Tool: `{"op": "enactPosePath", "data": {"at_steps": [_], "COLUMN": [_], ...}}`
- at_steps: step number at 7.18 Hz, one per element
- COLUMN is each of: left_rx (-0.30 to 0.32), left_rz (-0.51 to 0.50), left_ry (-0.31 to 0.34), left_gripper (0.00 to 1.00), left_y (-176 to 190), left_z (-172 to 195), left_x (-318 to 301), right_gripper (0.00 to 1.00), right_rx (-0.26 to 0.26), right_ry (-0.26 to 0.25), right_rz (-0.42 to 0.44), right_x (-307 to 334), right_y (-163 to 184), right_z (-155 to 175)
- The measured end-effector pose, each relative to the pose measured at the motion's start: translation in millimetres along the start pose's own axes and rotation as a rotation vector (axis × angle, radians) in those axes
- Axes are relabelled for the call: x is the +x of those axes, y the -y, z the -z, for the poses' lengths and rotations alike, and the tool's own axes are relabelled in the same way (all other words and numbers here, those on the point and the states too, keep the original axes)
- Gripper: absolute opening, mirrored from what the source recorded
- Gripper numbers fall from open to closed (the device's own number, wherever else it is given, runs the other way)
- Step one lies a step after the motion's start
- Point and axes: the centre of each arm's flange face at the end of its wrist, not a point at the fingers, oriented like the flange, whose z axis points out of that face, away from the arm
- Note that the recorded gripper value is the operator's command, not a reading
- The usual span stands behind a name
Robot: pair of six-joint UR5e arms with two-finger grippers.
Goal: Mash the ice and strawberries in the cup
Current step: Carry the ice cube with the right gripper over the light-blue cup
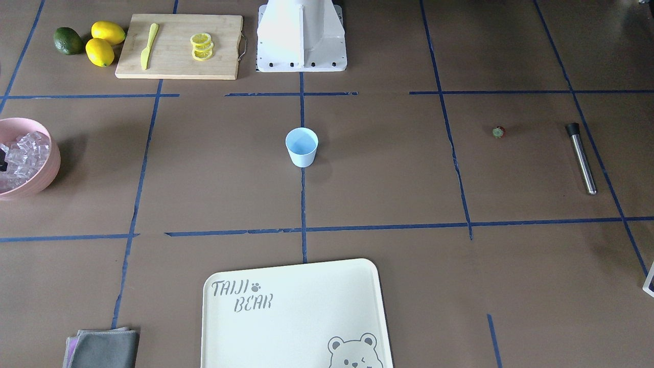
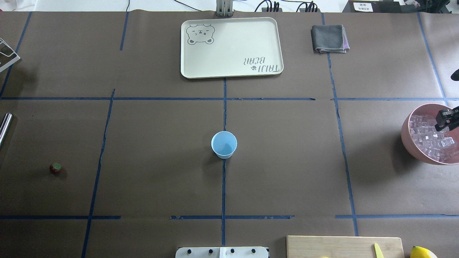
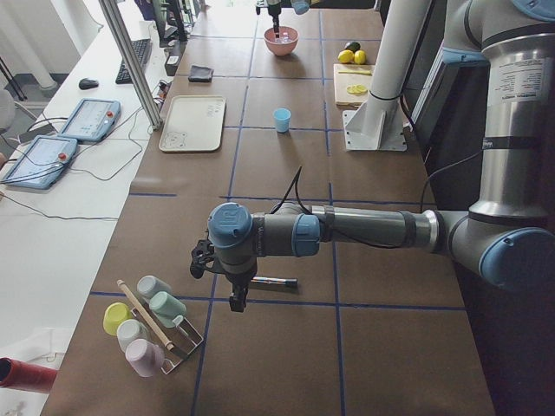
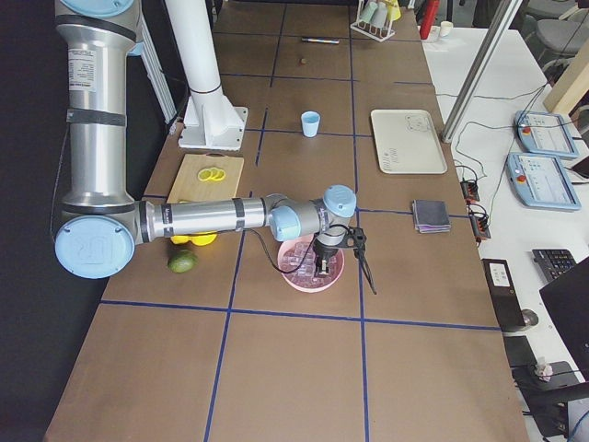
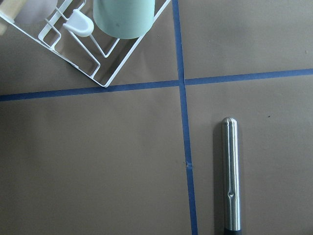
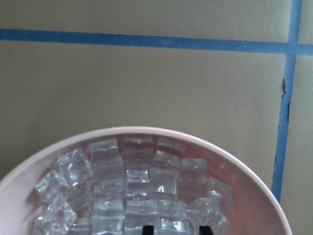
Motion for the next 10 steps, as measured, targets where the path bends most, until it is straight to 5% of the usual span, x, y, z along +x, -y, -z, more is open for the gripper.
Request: {"op": "enactPosePath", "data": {"at_steps": [2,6,8,10], "left_rx": [-0.001,0.005,0.009,0.014], "left_rz": [0.001,-0.001,-0.004,-0.009], "left_ry": [0.0,-0.019,-0.026,-0.027], "left_gripper": [1.0,1.0,1.0,1.0], "left_y": [0,0,0,1], "left_z": [0,2,3,5], "left_x": [0,4,6,8], "right_gripper": [0.0,0.0,0.0,0.0], "right_rx": [0.02,0.155,0.144,0.111], "right_ry": [0.007,0.027,0.019,0.026], "right_rz": [0.01,-0.01,0.025,-0.013], "right_x": [-4,-13,-108,-258], "right_y": [0,-7,39,57], "right_z": [11,106,152,164]}}
